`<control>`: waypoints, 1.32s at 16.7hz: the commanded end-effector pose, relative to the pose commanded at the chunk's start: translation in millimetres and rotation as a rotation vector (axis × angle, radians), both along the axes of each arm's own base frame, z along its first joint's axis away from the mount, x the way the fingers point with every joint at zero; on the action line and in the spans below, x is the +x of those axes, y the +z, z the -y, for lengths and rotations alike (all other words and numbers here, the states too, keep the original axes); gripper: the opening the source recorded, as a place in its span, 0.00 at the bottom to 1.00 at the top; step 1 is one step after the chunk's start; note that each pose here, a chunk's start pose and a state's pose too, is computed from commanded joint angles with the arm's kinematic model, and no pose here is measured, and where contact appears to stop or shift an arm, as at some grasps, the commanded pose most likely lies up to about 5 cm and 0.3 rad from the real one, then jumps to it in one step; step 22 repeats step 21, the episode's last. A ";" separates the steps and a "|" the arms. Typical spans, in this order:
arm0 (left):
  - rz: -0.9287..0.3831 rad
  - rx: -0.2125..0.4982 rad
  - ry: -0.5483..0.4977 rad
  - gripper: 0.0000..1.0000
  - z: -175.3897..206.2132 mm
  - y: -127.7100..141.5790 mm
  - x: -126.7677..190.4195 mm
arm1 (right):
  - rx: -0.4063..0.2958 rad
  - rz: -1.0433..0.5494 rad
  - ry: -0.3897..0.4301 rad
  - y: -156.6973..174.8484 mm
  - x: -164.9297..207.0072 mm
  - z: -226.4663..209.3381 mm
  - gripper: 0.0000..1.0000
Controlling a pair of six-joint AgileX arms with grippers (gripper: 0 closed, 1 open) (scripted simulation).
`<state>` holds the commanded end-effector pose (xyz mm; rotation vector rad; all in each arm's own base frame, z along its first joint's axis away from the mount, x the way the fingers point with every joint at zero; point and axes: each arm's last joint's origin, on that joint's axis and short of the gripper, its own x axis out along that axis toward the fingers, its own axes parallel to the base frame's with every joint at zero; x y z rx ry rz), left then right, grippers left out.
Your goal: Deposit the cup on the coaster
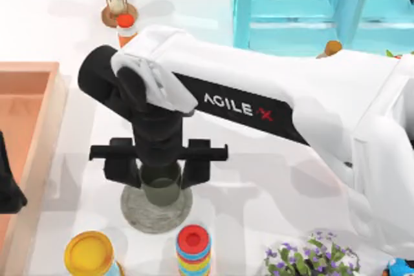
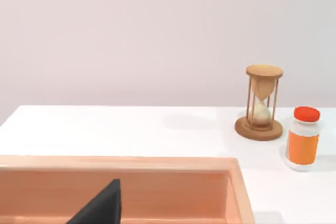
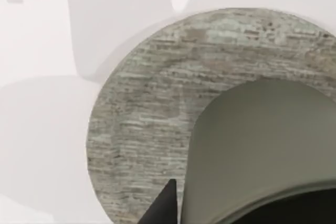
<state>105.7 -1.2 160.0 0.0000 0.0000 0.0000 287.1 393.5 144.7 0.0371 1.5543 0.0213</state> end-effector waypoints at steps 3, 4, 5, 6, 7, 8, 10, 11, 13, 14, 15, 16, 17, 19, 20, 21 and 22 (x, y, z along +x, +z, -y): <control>0.000 0.000 0.000 1.00 0.0 0.0 0.0 | 0.000 0.000 0.000 0.0 0.0 0.0 0.08; 0.000 0.000 0.000 1.00 0.0 0.0 0.0 | 0.000 0.000 0.000 0.0 0.0 0.0 0.15; 0.000 0.000 0.000 1.00 0.0 0.0 0.0 | 0.000 0.000 0.000 0.0 0.0 0.0 0.23; 0.000 0.000 0.000 1.00 0.0 0.0 0.0 | 0.000 0.000 0.000 0.0 0.0 0.0 0.30; 0.000 0.000 0.000 1.00 0.0 0.0 0.0 | 0.000 0.000 0.000 0.0 0.0 0.0 0.38; 0.000 0.000 0.000 1.00 0.0 0.0 0.0 | 0.000 0.000 0.000 0.0 0.0 0.0 0.45; 0.000 0.000 0.000 1.00 0.0 0.0 0.0 | 0.000 0.000 0.000 0.0 0.0 0.0 0.60; 0.000 0.000 0.000 1.00 0.0 0.0 0.0 | 0.000 0.000 0.000 0.0 0.0 0.0 0.68; 0.000 0.000 0.000 1.00 0.0 0.0 0.0 | 0.000 0.000 0.000 0.0 0.0 0.0 0.83; 0.000 0.000 0.000 1.00 0.0 0.0 0.0 | 0.000 0.000 0.000 0.0 0.0 0.0 0.90; 0.000 0.000 0.000 1.00 0.0 0.0 0.0 | 0.000 0.000 0.000 0.0 0.0 0.0 0.98; 0.000 0.000 0.000 1.00 0.0 0.0 0.0 | 0.000 0.000 0.000 0.0 0.0 0.0 1.00; 0.000 0.000 0.000 1.00 0.0 0.0 0.0 | 0.000 0.000 0.000 0.0 0.0 0.0 1.00; 0.000 0.000 0.000 1.00 0.0 0.0 0.0 | 0.000 0.000 0.000 0.0 0.0 0.0 1.00; 0.000 0.000 0.000 1.00 0.0 0.0 0.0 | 0.000 0.000 0.000 0.0 0.0 0.0 1.00; 0.000 0.000 0.000 1.00 0.0 0.0 0.0 | 0.000 0.000 0.000 0.0 0.0 0.0 1.00; 0.000 0.000 0.000 1.00 0.0 0.0 0.0 | 0.000 0.000 0.000 0.0 0.0 0.0 1.00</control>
